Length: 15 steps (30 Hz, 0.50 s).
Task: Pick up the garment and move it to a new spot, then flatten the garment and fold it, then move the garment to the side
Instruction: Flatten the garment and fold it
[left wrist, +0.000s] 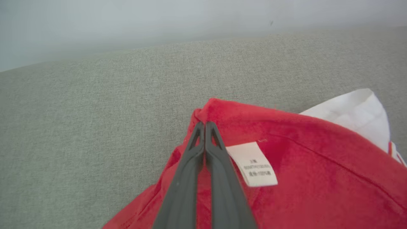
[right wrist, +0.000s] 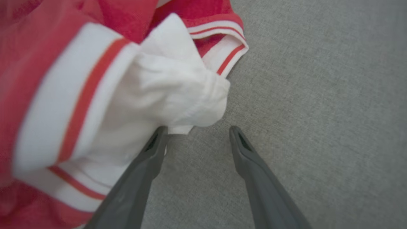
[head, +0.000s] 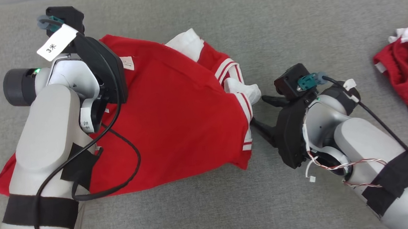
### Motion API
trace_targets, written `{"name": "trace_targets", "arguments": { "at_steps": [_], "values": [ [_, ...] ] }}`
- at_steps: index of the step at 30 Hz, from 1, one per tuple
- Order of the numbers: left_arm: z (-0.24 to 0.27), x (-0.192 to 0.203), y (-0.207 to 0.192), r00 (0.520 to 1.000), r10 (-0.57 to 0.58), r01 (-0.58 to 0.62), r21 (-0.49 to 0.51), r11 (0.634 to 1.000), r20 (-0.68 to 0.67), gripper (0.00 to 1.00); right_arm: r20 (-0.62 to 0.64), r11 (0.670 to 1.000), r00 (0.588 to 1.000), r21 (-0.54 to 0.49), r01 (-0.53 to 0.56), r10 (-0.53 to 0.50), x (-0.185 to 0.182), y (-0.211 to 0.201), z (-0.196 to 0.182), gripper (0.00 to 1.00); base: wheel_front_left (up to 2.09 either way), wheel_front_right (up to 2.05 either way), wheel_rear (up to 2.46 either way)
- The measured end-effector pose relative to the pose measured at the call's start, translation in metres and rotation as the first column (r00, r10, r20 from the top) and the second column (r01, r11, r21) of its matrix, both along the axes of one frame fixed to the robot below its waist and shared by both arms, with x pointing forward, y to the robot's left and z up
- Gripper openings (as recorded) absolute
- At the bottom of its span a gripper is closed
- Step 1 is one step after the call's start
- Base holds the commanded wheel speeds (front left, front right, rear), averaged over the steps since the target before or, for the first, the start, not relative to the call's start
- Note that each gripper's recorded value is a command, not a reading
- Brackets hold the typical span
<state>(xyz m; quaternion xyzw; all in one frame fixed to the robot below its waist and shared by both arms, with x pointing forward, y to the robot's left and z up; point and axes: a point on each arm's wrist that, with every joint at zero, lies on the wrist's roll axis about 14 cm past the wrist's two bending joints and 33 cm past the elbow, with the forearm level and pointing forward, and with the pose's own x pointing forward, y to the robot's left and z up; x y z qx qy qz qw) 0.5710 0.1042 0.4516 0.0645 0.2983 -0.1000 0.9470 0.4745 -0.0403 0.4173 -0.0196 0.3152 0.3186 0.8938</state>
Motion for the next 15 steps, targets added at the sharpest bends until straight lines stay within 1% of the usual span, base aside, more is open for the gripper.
{"name": "trace_targets", "arguments": {
  "at_steps": [1, 2, 3, 4, 5, 6, 7, 15],
  "values": [
    [-0.003, 0.000, 0.003, 1.000, 0.005, -0.005, 0.002, 1.000, -0.004, 0.00, -0.012, 1.000, 1.000, 0.007, -0.007, 0.007, -0.001, 0.004, -0.003, 1.00, 0.00, 0.00, 0.00],
    [-0.005, 0.000, 0.005, 1.000, 0.010, -0.010, 0.004, 1.000, -0.008, 0.00, -0.025, 1.000, 1.000, 0.010, -0.014, 0.014, -0.001, 0.008, -0.007, 0.84, 0.00, 0.00, 0.00],
    [-0.006, 0.001, 0.007, 1.000, 0.015, -0.014, 0.006, 1.000, -0.012, 0.00, -0.030, 1.000, 0.999, 0.018, -0.019, 0.020, 0.000, 0.012, -0.008, 0.64, 0.00, 0.00, 0.00],
    [-0.007, 0.001, 0.009, 1.000, 0.018, -0.018, 0.007, 1.000, -0.014, 0.00, -0.031, 0.999, 0.999, 0.025, -0.025, 0.025, 0.001, 0.015, -0.007, 0.39, 0.00, 0.00, 0.00],
    [-0.008, 0.001, 0.010, 1.000, 0.020, -0.020, 0.008, 1.000, -0.015, 0.00, -0.033, 0.999, 0.999, 0.031, -0.029, 0.030, 0.001, 0.018, -0.007, 0.25, 0.00, 0.00, 0.00],
    [-0.008, 0.001, 0.011, 1.000, 0.022, -0.022, 0.009, 1.000, -0.014, 0.00, -0.036, 0.999, 0.999, 0.034, -0.035, 0.037, 0.000, 0.020, -0.008, 0.04, 0.00, 0.00, 0.00],
    [-0.009, 0.001, 0.012, 1.000, 0.024, -0.024, 0.009, 1.000, -0.017, 0.00, -0.041, 0.999, 0.998, 0.034, -0.039, 0.040, -0.001, 0.021, -0.010, 0.00, 0.00, 0.00, 0.00],
    [-0.016, -0.001, 0.012, 0.999, 0.023, -0.023, 0.004, 1.000, -0.034, 0.00, -0.024, 0.999, 0.999, 0.037, -0.031, 0.032, 0.004, 0.019, -0.008, 0.00, 0.00, 0.00, 0.00]
  ]
}}
